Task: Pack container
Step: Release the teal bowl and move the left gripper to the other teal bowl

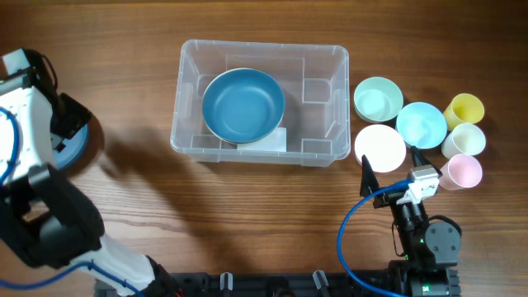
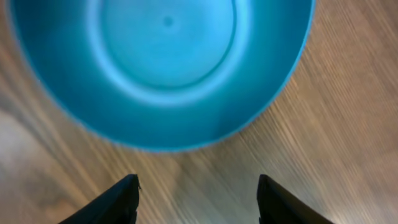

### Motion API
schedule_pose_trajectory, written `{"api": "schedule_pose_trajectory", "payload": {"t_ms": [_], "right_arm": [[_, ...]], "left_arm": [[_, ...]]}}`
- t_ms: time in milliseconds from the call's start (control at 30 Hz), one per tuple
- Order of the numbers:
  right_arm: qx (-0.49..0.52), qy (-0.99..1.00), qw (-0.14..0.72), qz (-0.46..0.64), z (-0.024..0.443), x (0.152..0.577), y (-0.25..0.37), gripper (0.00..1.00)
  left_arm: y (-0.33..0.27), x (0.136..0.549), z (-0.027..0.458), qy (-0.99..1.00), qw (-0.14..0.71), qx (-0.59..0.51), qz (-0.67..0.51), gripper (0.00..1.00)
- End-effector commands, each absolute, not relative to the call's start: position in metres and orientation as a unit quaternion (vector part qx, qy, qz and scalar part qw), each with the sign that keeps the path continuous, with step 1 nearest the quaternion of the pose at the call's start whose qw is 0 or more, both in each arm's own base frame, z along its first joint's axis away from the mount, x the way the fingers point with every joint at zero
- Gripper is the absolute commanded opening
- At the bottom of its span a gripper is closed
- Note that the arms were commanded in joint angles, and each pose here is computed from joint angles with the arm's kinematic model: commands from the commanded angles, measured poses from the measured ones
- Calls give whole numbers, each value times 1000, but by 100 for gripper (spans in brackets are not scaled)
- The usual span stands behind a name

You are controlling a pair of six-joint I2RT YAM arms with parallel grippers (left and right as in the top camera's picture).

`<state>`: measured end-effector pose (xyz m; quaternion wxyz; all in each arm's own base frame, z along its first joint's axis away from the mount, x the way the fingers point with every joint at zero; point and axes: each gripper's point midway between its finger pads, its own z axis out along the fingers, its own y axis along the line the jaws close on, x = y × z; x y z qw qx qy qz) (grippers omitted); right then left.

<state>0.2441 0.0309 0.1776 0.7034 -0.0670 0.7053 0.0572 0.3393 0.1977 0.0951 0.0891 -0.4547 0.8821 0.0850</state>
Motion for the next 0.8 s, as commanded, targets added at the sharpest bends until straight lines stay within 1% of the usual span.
{"api": "schedule_pose_trajectory", "payload": {"t_ms": [0,233,533,633,767], "right_arm": [[-78,705,702,61,176,244,35,100],[-78,705,702,61,176,244,35,100],[-78,705,702,61,176,244,35,100],[-78,705,702,61,176,244,35,100],[-78,705,702,61,176,244,35,100]], "left_arm": [[200,342,69,912,62,-396,87,65],[203,350,38,922,46,-374,88,69],[208,358,32,923,59,-369,89,69],[209,361,32,930,62,-351,90,66],[205,364,32,940,65,-326,79,64]]}}
